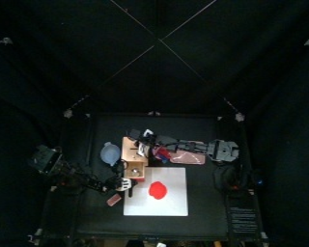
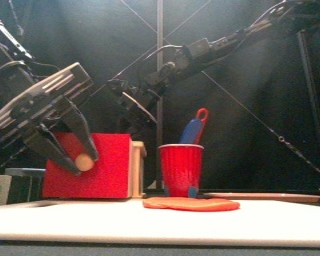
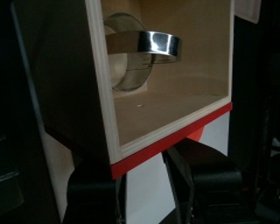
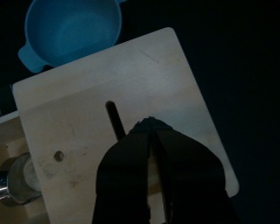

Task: Get the cutter from the drawer then cut the dough then place the extra dough in the bowl
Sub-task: Open the drawer

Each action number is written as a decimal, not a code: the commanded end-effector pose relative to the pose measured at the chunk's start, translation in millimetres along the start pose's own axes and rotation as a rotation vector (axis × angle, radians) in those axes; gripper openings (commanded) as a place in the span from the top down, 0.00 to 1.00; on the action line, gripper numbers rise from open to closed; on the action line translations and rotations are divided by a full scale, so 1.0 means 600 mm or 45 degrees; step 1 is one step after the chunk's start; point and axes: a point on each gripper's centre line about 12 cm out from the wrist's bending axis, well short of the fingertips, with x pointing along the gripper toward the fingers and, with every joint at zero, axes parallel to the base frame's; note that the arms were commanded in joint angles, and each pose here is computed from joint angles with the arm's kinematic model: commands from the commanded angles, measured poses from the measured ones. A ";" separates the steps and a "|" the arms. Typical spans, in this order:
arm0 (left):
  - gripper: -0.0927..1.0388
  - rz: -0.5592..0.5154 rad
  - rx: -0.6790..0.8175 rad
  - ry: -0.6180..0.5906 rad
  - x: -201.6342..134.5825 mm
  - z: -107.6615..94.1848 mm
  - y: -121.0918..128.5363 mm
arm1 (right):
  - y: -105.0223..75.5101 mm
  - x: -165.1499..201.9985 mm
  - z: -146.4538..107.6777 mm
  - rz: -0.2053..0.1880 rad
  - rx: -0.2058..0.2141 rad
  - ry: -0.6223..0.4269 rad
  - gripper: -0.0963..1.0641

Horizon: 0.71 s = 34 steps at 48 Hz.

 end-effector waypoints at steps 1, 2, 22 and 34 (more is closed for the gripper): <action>0.44 -0.006 -0.003 0.002 -0.001 -0.002 -0.003 | 0.001 0.000 -0.006 0.002 0.000 0.025 0.88; 0.43 -0.005 -0.003 0.004 -0.001 -0.002 -0.003 | 0.001 0.000 -0.006 0.002 0.000 0.025 0.88; 0.22 -0.005 0.003 0.001 0.003 -0.003 -0.006 | 0.002 0.002 -0.008 0.000 -0.006 0.029 0.88; 0.22 -0.047 0.002 0.013 -0.004 -0.005 -0.022 | 0.002 0.002 -0.007 0.000 -0.006 0.027 0.88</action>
